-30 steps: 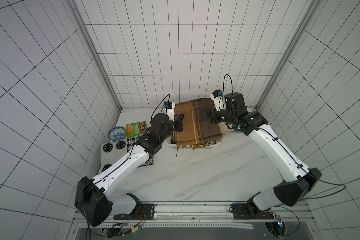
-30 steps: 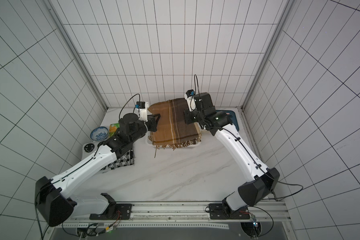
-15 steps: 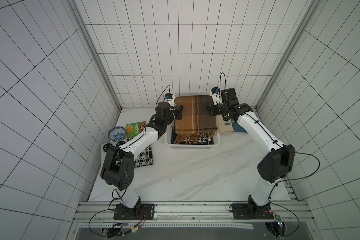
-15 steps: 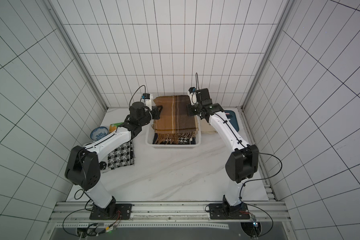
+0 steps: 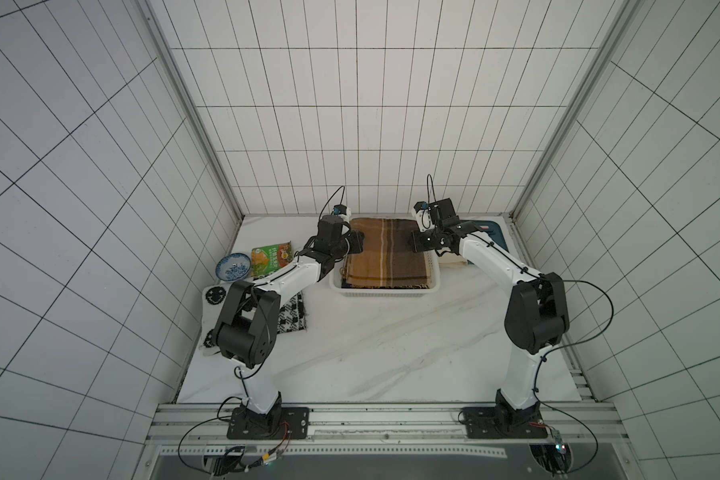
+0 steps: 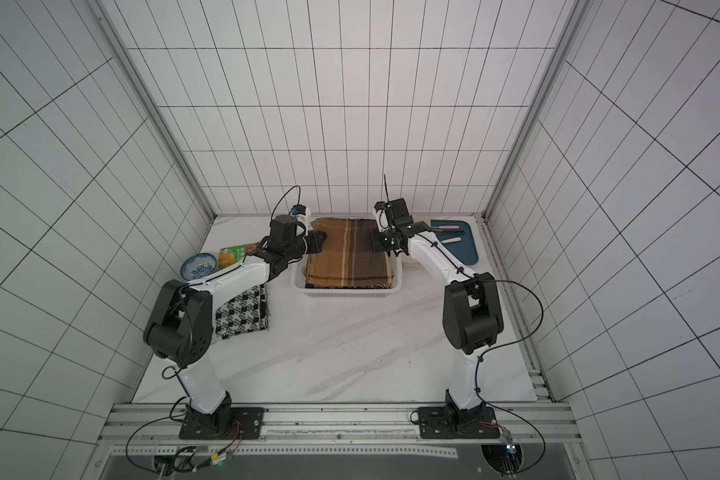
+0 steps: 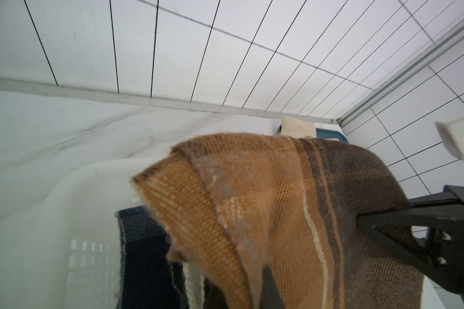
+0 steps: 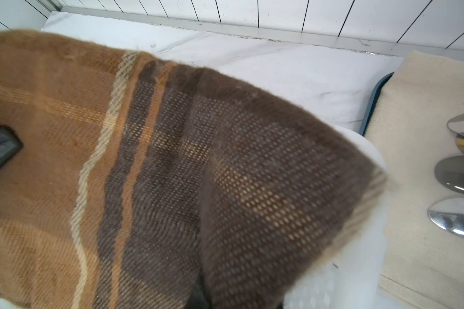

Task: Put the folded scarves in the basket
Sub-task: Place the scarf in the basket.

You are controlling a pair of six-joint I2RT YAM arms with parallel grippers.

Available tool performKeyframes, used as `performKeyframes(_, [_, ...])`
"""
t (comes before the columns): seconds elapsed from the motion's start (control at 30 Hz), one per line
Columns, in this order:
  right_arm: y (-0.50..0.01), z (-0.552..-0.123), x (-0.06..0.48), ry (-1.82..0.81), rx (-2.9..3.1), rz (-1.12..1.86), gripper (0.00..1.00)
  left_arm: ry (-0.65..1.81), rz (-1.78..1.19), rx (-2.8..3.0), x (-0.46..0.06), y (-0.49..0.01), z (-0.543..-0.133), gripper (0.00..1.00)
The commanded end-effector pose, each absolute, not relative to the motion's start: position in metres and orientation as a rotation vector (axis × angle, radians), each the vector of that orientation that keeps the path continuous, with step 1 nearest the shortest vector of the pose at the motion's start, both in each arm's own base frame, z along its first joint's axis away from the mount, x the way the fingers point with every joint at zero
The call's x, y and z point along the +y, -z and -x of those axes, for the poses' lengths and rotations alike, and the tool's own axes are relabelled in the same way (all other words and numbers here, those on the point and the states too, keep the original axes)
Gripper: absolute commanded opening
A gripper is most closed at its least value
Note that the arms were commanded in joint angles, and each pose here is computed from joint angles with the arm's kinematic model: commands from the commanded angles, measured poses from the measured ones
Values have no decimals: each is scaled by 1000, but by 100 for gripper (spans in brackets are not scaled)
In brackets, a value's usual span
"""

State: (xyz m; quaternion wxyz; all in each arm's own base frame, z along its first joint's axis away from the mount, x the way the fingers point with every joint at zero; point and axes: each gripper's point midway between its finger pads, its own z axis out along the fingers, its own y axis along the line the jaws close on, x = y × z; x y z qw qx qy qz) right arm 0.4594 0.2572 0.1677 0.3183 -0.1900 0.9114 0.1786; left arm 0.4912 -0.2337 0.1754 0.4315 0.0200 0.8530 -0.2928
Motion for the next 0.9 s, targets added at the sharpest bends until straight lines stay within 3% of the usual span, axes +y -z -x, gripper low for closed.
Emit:
performKeyframes(0.0, [-130,-465,235,-357,2489,449,0,733,30,2221,-219,-142,-498,0])
performKeyframes(0.3, [-92,-466,227,-280,2570,424,0,709,50,2280,-217,-113,-501,1])
performKeyframes(0.5, [-84,-463,218,-218,2610,425,10,676,53,2301,-212,-105,-499,4])
performKeyframes(0.57, [-85,-461,216,-205,2617,423,12,672,58,2299,-212,-105,-499,8])
performKeyframes(0.63, [-87,-460,213,-185,2617,415,18,670,63,2301,-212,-104,-500,19])
performKeyframes(0.7, [-89,-459,211,-178,2614,412,27,663,67,2307,-211,-105,-500,20])
performKeyframes(0.87, [-104,-458,211,-173,2600,407,34,645,71,2288,-207,-118,-498,30])
